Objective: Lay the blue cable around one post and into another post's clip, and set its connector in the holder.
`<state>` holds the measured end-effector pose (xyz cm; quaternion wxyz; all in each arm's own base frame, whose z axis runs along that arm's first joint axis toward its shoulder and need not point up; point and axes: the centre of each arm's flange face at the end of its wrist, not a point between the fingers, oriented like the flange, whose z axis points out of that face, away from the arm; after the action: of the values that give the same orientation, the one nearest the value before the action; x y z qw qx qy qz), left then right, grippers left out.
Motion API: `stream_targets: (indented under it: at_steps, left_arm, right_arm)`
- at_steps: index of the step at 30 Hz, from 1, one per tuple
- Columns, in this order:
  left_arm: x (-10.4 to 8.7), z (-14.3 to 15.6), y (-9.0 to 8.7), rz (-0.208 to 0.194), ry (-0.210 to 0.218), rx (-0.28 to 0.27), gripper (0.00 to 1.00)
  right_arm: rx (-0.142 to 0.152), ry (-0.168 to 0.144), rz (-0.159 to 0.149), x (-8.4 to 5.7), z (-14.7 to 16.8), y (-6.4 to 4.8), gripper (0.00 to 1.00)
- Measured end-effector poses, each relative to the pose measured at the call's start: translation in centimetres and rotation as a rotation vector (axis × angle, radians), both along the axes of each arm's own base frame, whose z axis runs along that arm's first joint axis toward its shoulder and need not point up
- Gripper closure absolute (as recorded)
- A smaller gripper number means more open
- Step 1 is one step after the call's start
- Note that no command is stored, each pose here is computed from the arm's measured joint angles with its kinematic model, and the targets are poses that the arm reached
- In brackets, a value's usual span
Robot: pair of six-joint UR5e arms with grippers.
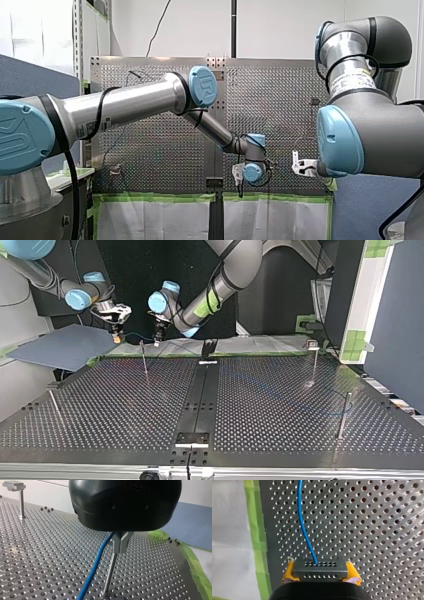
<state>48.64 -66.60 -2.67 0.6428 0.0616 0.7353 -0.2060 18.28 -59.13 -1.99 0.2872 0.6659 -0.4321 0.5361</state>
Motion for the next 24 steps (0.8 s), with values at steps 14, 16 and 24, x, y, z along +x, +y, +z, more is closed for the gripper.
stream_targets:
  at_steps: [14, 16, 24]
  left_arm:
    - [0.3, -0.7, 0.8, 0.01, -0.003, 0.046, 0.99]
    - [0.3, -0.8, 0.9, 0.009, -0.002, 0.048, 0.99]
    - [0.9, -0.9, 1.3, 0.007, 0.001, 0.05, 0.99]
  right_arm:
    - [-0.027, -0.057, -0.005, 0.0, 1.1, -1.7, 1.0]
    - [-0.03, -0.059, -0.007, 0.0, 1.3, -2.0, 1.0]
    - [-0.043, -0.067, -0.007, 0.1, 1.8, -2.7, 1.0]
